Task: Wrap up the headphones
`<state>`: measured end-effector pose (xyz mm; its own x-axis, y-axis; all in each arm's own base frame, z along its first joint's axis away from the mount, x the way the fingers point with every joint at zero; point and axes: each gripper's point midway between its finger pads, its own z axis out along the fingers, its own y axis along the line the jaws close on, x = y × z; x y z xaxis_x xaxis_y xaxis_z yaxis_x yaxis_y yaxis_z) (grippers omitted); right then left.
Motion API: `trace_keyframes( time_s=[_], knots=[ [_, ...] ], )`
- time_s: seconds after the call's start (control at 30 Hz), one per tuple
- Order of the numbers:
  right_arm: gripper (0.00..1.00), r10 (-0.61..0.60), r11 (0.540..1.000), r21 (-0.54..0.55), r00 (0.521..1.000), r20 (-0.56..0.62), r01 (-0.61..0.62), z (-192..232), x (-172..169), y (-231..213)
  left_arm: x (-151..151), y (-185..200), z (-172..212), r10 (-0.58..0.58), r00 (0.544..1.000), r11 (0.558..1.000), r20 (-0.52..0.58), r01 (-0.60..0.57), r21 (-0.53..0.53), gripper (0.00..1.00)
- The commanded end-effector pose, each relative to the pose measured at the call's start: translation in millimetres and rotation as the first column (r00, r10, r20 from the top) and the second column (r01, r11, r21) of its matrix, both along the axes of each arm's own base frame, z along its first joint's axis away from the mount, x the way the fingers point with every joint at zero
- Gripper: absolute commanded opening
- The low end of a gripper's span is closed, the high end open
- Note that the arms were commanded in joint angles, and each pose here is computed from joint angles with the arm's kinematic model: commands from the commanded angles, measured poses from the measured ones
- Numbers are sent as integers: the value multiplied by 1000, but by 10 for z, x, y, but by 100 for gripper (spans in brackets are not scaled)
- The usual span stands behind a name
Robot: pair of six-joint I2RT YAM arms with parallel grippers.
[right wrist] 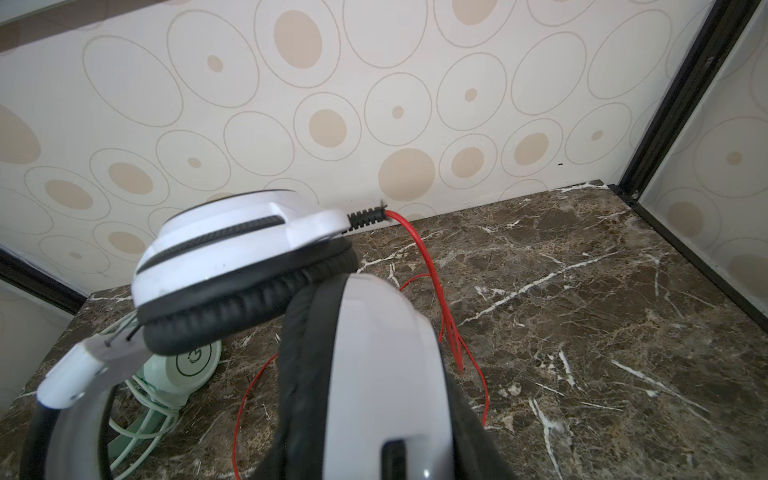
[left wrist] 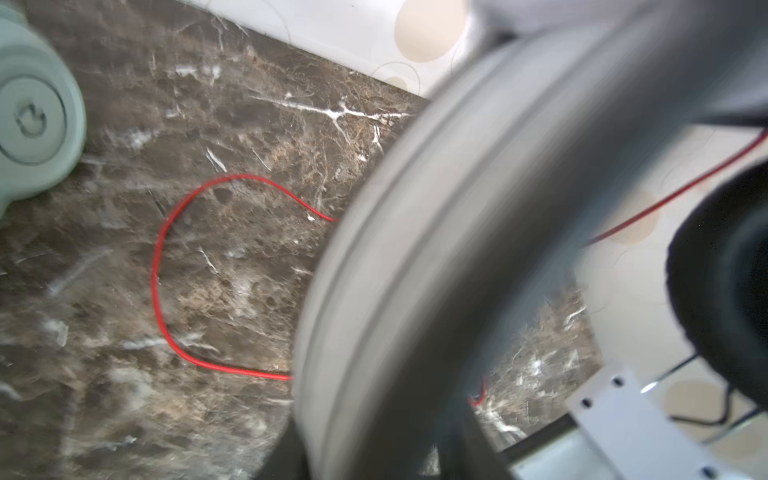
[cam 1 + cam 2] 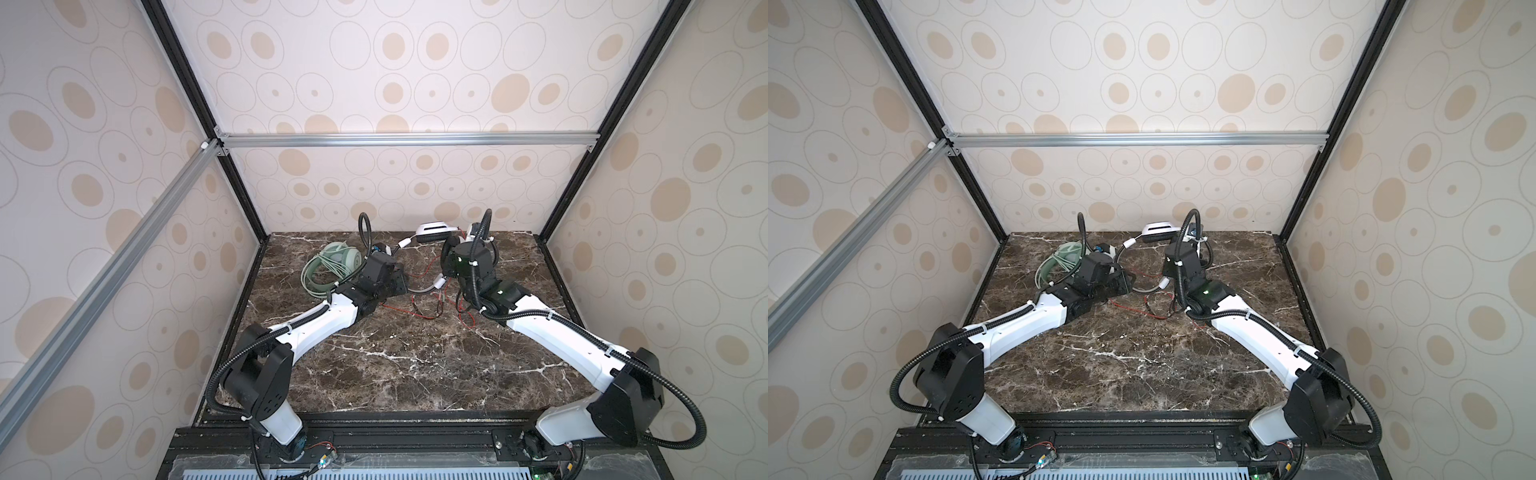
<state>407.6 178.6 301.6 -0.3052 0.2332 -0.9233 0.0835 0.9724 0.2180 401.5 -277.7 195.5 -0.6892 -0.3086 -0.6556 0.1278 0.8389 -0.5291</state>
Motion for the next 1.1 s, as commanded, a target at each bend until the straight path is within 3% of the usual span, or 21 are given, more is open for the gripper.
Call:
trace_keyframes(
  time_s=[0.0,0.07,0.13,0.27,0.33,0.5,0.67,0.87,0.97,1.07],
  knots=[
    [9,-25,993,119,992,123,10,403,-23,14,35,0,66,-8,1000,1000,19,8,-13,17],
    [9,-9,993,114,992,128,-6,419,-26,35,35,-17,64,-20,1000,1000,21,20,-13,0],
    [14,32,994,103,991,133,-46,445,-37,86,37,-35,75,-34,999,999,30,35,-9,0],
    [67,280,960,-35,952,126,-278,546,-196,315,27,-14,135,-53,997,999,65,52,7,0],
    [77,356,934,-74,930,93,-350,579,-313,263,48,38,192,-46,996,999,82,44,24,0],
    [79,405,913,27,913,50,-407,649,-647,-335,115,156,270,-34,994,999,105,31,35,0],
    [81,296,954,43,955,14,-296,551,-907,-938,190,311,313,20,994,996,109,-29,83,0],
    [82,313,946,134,941,-130,-296,32,-991,-1085,209,470,375,93,995,980,38,-98,174,0],
    [82,379,901,290,911,-161,-323,-276,-985,-1011,145,545,419,132,991,976,-13,-127,175,0],
    [81,485,802,459,866,-124,-383,-545,-968,-774,48,641,497,169,983,967,-69,-152,206,0]
  ],
)
